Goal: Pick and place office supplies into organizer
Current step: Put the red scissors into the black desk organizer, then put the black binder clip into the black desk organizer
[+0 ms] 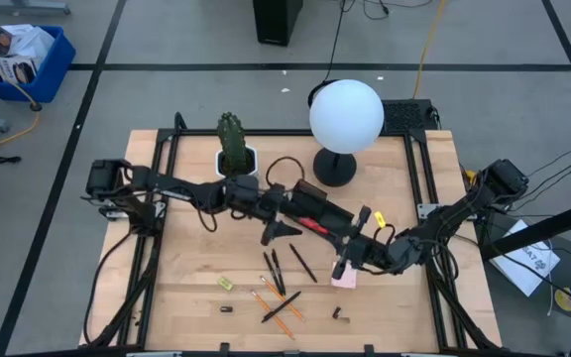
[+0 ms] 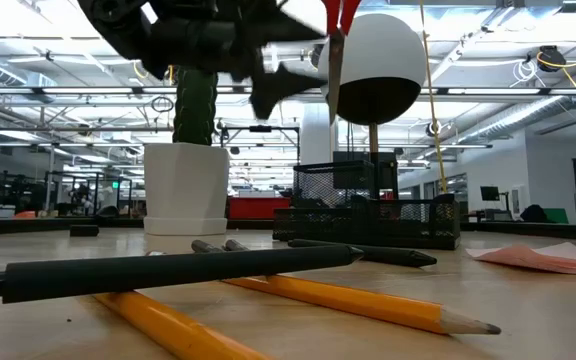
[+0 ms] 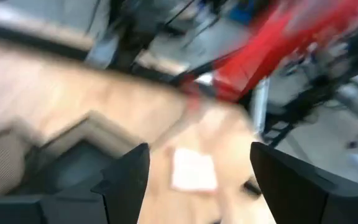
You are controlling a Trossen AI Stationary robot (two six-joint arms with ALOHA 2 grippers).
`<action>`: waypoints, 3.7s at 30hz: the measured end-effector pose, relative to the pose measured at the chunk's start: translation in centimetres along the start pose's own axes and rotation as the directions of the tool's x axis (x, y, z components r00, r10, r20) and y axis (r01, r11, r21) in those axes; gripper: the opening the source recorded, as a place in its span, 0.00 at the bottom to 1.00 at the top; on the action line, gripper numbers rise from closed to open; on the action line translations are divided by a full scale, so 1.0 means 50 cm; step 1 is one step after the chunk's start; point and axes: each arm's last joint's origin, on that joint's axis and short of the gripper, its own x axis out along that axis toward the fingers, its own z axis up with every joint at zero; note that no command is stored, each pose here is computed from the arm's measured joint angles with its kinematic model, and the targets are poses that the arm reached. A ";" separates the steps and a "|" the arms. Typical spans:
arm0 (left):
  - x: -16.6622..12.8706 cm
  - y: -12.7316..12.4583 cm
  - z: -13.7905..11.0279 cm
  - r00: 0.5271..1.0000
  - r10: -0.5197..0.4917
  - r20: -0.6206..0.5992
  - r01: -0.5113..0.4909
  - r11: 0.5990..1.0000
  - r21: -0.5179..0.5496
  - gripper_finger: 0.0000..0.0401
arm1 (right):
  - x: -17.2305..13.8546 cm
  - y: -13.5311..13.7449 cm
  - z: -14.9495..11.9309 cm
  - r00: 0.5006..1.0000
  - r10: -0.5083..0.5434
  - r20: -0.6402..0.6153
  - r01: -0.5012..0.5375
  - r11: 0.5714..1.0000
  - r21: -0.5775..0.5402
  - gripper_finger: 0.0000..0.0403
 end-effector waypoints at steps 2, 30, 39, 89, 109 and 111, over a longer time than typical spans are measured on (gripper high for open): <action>0.007 -0.014 -0.019 0.997 0.071 -0.042 -0.071 0.997 0.004 0.71 | 0.002 -0.004 -0.001 1.000 -0.026 -0.011 0.026 1.000 0.002 0.05; 0.001 -0.247 -0.164 0.869 0.488 0.081 -0.495 0.850 0.181 0.71 | 0.069 -0.116 -0.148 0.995 -0.035 -0.093 0.056 0.972 0.228 0.05; -0.001 -0.259 -0.165 0.868 0.486 0.103 -0.497 0.843 0.206 0.71 | 0.095 -0.124 -0.192 0.980 -0.009 -0.198 0.059 0.967 0.248 0.06; 0.006 -0.226 -0.143 0.858 0.499 0.122 -0.512 0.852 0.114 0.71 | 0.022 -0.062 -0.129 0.978 0.207 -0.020 -0.194 0.945 0.264 0.20; 0.011 -0.208 -0.116 0.868 0.462 0.182 -0.472 0.881 0.013 0.71 | -0.134 0.053 -0.136 0.578 0.814 -0.059 -0.724 0.545 0.423 0.21; 0.011 -0.208 -0.116 0.868 0.462 0.182 -0.470 0.883 -0.002 0.71 | -0.145 0.067 -0.140 0.554 0.830 -0.066 -0.746 0.530 0.403 0.23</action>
